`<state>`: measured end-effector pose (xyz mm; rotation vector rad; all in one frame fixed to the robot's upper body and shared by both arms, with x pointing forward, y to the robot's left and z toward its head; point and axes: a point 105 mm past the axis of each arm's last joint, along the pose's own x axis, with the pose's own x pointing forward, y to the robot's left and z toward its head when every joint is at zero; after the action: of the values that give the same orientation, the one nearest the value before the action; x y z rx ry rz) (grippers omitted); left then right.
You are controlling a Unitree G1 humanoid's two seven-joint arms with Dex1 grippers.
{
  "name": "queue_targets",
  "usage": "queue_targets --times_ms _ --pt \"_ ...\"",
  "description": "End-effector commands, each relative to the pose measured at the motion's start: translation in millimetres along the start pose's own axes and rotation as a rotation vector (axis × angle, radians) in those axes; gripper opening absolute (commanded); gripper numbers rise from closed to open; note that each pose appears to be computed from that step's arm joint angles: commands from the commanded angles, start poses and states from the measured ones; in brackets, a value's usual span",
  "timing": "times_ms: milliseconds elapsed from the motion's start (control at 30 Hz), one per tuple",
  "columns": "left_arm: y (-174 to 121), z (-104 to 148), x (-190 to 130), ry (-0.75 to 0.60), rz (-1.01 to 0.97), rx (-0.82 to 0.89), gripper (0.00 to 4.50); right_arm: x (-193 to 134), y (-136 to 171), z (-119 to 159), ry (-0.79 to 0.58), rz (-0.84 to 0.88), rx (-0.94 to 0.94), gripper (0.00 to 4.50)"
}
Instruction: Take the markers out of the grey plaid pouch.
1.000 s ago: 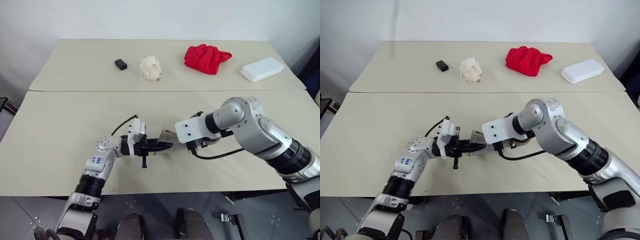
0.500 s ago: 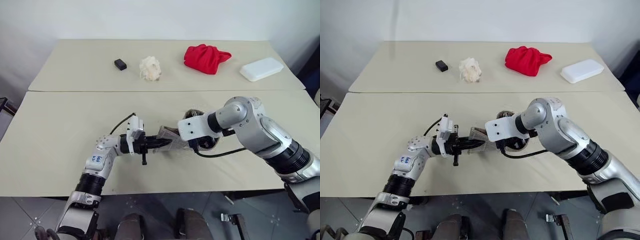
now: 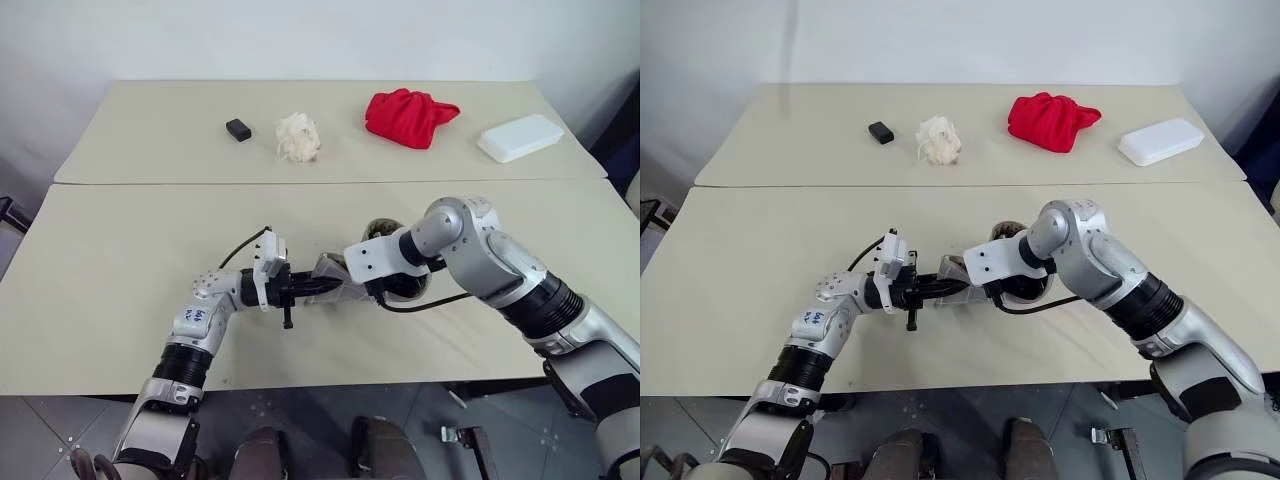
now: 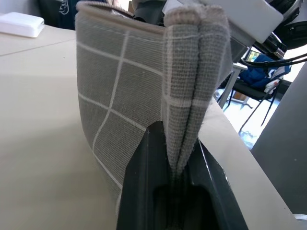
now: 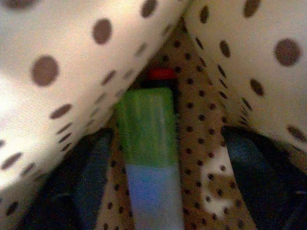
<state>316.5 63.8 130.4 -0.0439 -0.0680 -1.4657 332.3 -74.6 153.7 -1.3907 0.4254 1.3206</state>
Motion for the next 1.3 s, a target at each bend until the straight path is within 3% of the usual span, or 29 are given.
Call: queue_targets --times_ms 33,133,167,433,567,733,900,1200,1233,1300 --pt "0 16 3 -0.036 -0.02 0.064 0.0 4 8 -1 0.006 0.029 -0.01 2.27" --pt "0 16 1 -0.03 -0.016 0.068 0.0 -4 0 5 -0.015 -0.023 -0.042 1.23" --pt "0 16 1 -0.027 -0.015 0.069 0.0 -6 -3 7 -0.021 -0.042 -0.052 1.1" --pt "1 15 -6 0.004 0.013 0.065 0.0 -46 -10 43 -0.176 -0.188 -0.124 1.11" --pt "-1 13 -10 0.025 0.023 0.059 0.0 -67 -4 58 -0.365 -0.178 -0.053 1.11" --pt "-3 11 -13 0.045 0.026 0.06 0.0 -79 5 55 -0.533 -0.139 -0.071 1.11" --pt "-5 10 -16 0.051 0.036 0.061 0.0 -101 6 57 -0.747 -0.164 0.073 1.11" --pt "-8 12 -28 0.06 0.033 0.063 0.0 -171 13 6 -0.883 -0.213 0.57 1.11" --pt "-9 12 -29 0.062 0.03 0.061 0.0 -175 14 -3 -0.874 -0.227 0.619 1.11" --pt "-10 12 -30 0.064 0.017 0.06 0.0 -170 20 -48 -0.731 -0.292 0.785 1.11"
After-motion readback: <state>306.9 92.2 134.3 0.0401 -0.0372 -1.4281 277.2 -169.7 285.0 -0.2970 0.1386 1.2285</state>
